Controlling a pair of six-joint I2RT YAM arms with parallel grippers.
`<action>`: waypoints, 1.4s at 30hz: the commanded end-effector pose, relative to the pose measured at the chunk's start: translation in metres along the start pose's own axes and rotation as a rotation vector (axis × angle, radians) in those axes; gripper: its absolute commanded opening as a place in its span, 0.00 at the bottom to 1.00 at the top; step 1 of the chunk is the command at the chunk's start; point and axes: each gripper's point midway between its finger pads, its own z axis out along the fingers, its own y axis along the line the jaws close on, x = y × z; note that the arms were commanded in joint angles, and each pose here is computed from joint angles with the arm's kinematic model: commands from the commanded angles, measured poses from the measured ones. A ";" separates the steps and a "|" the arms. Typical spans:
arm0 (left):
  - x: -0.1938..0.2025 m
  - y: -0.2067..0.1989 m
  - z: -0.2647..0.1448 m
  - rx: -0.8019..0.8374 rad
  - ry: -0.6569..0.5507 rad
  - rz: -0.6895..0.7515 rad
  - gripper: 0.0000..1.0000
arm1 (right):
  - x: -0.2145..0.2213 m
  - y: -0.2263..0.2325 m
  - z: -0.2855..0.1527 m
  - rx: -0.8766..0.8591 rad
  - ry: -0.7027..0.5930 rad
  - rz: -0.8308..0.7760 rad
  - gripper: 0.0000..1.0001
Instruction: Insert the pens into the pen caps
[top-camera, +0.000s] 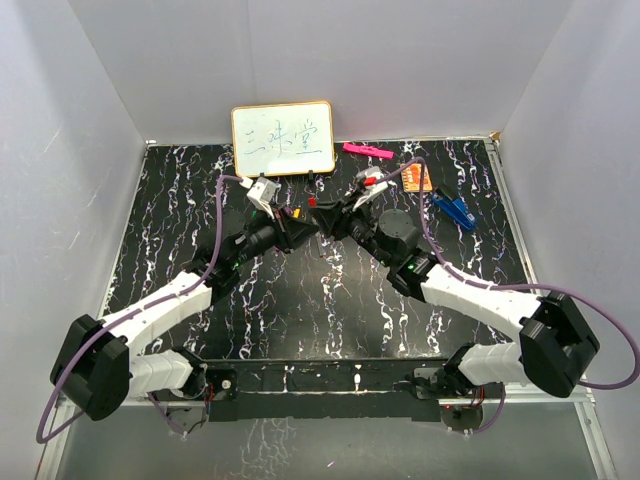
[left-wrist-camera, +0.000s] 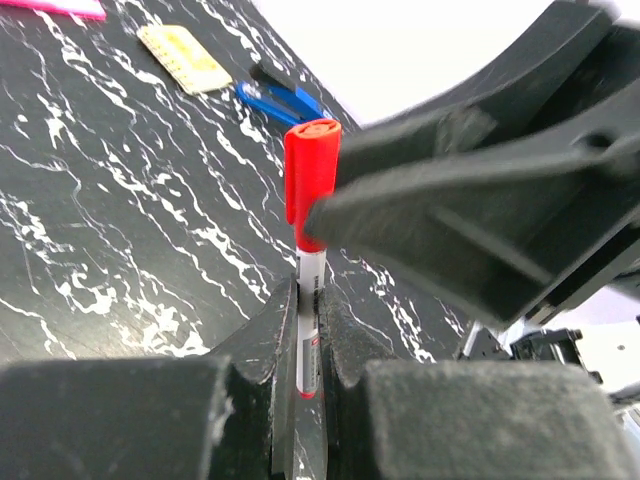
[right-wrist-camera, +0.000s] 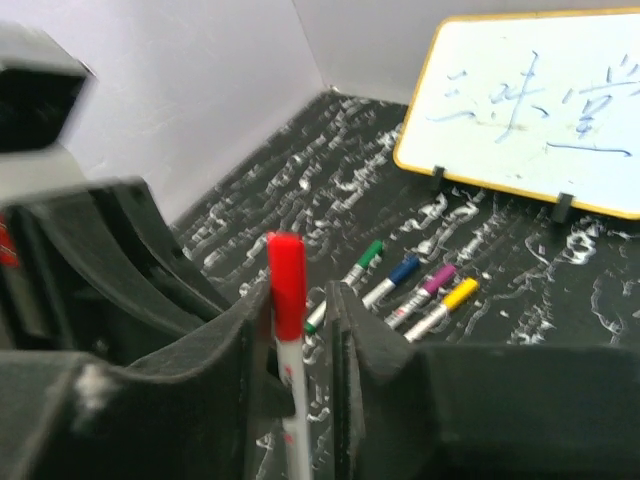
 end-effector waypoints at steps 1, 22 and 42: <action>-0.058 -0.017 -0.004 0.024 -0.182 0.088 0.00 | 0.036 -0.017 -0.003 0.081 0.140 -0.008 0.33; 0.028 0.096 0.038 -0.341 0.170 0.037 0.00 | -0.031 -0.025 -0.035 0.190 -0.041 -0.010 0.39; 0.069 0.185 0.066 -0.621 0.420 0.081 0.00 | -0.016 -0.039 -0.048 0.246 -0.008 -0.024 0.39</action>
